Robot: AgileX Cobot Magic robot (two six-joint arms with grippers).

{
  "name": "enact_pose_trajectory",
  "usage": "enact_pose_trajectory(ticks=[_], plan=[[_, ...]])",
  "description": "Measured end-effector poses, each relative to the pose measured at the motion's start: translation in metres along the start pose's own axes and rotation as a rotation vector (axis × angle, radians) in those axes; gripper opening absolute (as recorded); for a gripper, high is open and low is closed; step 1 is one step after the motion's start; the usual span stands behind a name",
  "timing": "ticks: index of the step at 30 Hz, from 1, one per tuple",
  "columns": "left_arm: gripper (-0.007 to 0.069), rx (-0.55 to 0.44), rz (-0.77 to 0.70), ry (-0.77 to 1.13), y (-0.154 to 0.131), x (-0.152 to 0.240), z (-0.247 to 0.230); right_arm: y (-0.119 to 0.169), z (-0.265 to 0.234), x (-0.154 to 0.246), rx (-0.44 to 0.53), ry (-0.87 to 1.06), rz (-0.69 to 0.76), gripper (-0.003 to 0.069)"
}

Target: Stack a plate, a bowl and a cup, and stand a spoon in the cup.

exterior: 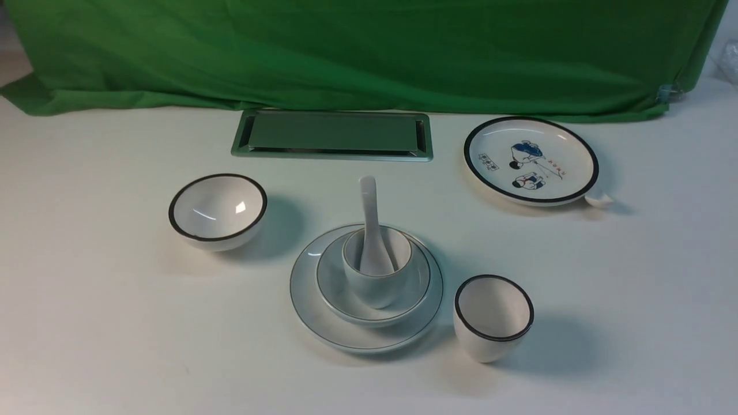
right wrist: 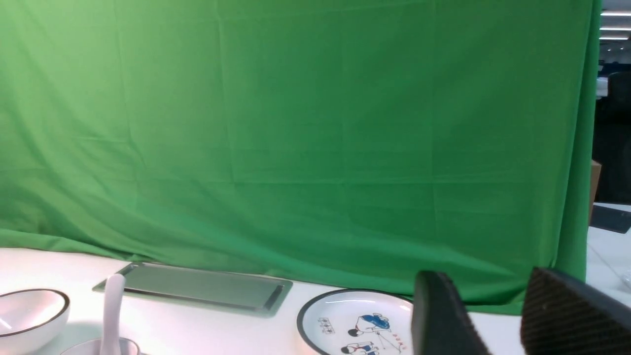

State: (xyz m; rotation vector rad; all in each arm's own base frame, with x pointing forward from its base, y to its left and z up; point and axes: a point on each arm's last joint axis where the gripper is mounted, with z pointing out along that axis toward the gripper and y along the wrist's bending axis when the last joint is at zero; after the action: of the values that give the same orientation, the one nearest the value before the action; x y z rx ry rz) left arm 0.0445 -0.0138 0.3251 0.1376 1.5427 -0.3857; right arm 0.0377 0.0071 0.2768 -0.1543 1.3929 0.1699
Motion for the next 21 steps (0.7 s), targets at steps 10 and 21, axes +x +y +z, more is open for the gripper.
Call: enact_pose_trajectory(ticks=[10,21], plan=[[0.0002,-0.272,0.174,0.04,0.023,0.086,-0.003,0.0,0.0,0.0,0.0,0.0,0.0,0.0286],[0.0002,-0.308,0.235,0.157,0.035,0.13,0.002,0.0,0.0,0.0,0.0,0.002,0.0,0.0286]])
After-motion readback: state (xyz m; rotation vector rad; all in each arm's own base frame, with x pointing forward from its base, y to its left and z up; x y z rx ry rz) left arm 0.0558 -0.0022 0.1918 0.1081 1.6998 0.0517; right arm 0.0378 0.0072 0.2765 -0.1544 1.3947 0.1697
